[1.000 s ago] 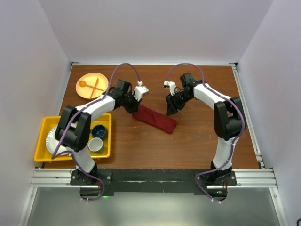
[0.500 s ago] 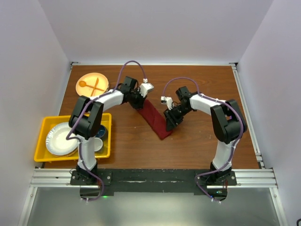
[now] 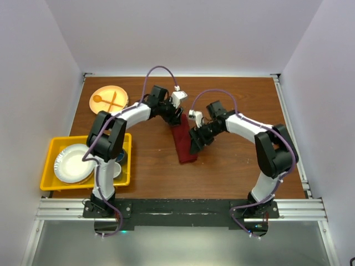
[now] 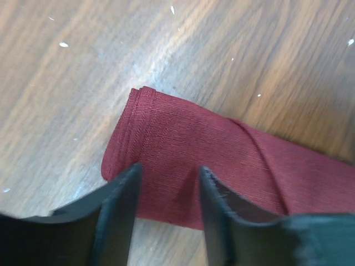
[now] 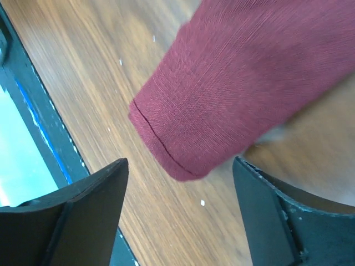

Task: Fold the napkin into a case and place the utensils inside
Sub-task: Rotate the smaller rectangle-folded napkin at the center of the board, then pick up the knife from the center of the board.

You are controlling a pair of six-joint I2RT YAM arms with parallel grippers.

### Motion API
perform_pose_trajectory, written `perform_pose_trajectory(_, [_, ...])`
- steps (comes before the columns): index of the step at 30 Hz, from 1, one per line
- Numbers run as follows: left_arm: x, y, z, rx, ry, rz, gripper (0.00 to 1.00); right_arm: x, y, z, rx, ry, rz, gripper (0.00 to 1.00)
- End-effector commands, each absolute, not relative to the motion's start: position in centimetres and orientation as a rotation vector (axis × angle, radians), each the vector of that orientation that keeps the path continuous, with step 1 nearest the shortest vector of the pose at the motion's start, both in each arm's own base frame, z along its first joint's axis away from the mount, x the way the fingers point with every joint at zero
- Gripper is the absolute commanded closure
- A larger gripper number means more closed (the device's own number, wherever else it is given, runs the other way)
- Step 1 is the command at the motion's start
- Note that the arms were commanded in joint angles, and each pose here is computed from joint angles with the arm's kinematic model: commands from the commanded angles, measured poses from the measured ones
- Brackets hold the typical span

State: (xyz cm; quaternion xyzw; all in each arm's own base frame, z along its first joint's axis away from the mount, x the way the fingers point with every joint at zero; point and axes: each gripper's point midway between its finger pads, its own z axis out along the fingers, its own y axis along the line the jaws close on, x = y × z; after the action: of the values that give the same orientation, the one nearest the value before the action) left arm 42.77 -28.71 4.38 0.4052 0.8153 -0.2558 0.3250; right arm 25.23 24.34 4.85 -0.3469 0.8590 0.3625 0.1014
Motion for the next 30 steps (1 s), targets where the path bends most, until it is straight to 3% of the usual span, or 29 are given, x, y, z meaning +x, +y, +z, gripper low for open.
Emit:
perform_pose_trajectory(1, [45.8, -28.2, 15.9, 0.965, 1.89, -0.575, 0.37, 31.9, 23.4, 13.5, -0.901, 2.29, 0.919, 0.1])
perform_pose_trajectory(2, [46.2, -27.6, 19.2, 0.93, 1.825, -0.52, 0.3, 32.6, 22.8, 15.8, -0.879, 2.234, 0.878, 0.06])
perform_pose_trajectory(3, [46.2, -27.1, 20.8, 0.915, 1.792, -0.497, 0.18, 33.7, 22.1, 17.6, -0.855, 2.19, 0.838, 0.02])
perform_pose_trajectory(5, [45.9, -25.9, 25.2, 0.863, 1.689, -0.435, 0.0, 35.5, 19.2, 20.9, -0.757, 2.145, 0.698, 0.02])
perform_pose_trajectory(10, [44.9, -22.9, 31.2, 0.662, 1.592, -0.373, 0.0, 35.7, 9.6, 21.3, -0.564, 2.296, 0.276, 0.02])
perform_pose_trajectory(14, [42.7, -22.0, 31.3, 0.601, 1.626, -0.421, 0.0, 33.4, -0.8, 20.1, -0.199, 2.449, 0.096, 0.02])
perform_pose_trajectory(17, [40.8, -21.7, 29.6, 0.585, 1.718, -0.472, 0.0, 30.9, -4.7, 18.7, -0.06, 2.552, 0.023, 0.02])
perform_pose_trajectory(25, [38.0, -21.0, 24.6, 0.535, 1.907, -0.537, 0.0, 27.9, -10.8, 13.2, 0.025, 2.782, -0.189, 0.07])
perform_pose_trajectory(30, [37.3, -21.0, 23.4, 0.557, 1.945, -0.565, 0.0, 27.7, -13.6, 11.2, 0.084, 2.83, -0.239, 0.22])
